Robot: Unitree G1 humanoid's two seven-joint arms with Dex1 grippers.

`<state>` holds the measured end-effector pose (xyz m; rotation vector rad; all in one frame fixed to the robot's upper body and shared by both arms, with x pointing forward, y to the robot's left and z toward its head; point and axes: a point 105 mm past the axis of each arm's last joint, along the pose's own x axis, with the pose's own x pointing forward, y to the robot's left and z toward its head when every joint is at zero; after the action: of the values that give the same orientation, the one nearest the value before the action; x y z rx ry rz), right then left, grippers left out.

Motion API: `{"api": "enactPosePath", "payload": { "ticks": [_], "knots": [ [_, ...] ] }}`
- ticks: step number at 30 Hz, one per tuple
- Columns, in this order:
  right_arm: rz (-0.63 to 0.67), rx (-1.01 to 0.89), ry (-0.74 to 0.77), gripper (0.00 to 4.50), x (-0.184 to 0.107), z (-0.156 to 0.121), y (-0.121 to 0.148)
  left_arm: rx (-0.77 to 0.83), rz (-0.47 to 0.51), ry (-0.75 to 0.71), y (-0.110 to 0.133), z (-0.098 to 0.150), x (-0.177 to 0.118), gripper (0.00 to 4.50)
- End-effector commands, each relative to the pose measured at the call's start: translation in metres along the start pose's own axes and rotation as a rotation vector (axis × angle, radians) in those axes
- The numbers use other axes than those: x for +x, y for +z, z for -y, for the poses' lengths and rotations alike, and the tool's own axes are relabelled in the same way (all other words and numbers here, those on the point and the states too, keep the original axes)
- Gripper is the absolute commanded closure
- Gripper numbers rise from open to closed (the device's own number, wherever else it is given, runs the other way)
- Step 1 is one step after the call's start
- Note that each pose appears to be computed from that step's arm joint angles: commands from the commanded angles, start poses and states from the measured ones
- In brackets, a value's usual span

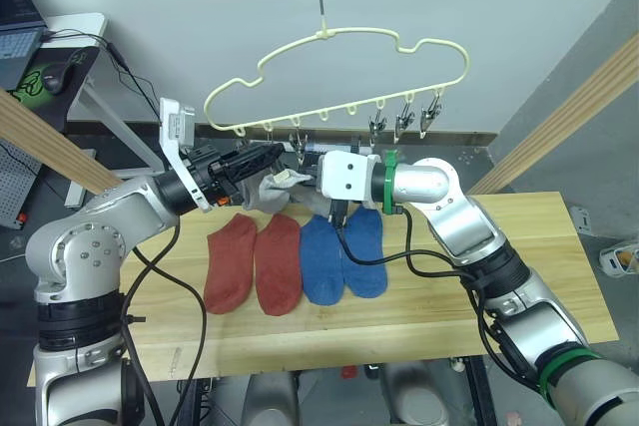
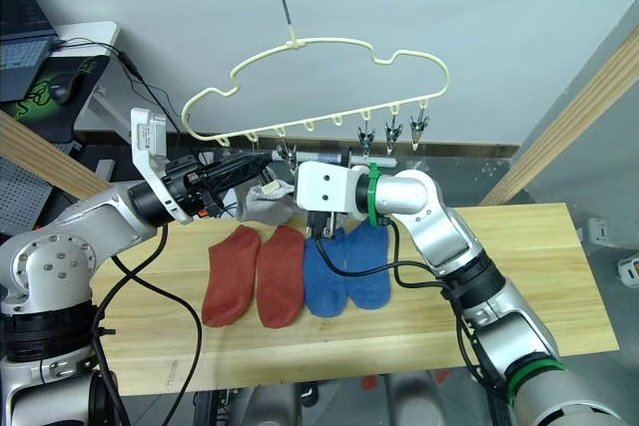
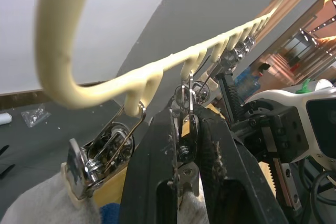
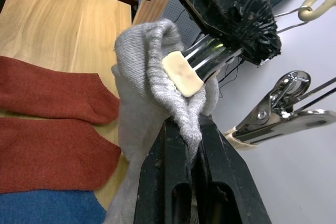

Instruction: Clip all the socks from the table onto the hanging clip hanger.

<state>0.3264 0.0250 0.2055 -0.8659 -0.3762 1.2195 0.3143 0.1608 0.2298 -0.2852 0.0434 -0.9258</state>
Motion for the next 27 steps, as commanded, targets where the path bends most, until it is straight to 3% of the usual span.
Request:
{"api": "enactPosePath", "payload": {
  "ticks": [1, 9, 11, 19, 27],
  "knots": [
    [0.052, -0.040, -0.029, 4.50, 0.000, 0.009, 0.015, 0.015, -0.006, 0.018, 0.000, 0.000, -0.003, 3.54],
    [0.053, -0.022, -0.018, 4.50, 0.006, 0.006, 0.014, 0.036, -0.015, -0.009, 0.000, 0.006, -0.005, 1.28],
    [0.048, 0.000, -0.017, 4.50, 0.007, 0.006, 0.012, 0.049, -0.018, -0.002, 0.000, 0.005, -0.005, 1.28],
    [0.023, 0.075, -0.001, 2.09, -0.003, 0.001, 0.007, 0.164, -0.046, 0.054, -0.003, 0.000, -0.012, 1.24],
    [-0.013, 0.220, 0.010, 2.09, -0.045, -0.017, 0.009, 0.372, -0.033, 0.142, -0.005, 0.002, -0.021, 1.24]
  ]
}}
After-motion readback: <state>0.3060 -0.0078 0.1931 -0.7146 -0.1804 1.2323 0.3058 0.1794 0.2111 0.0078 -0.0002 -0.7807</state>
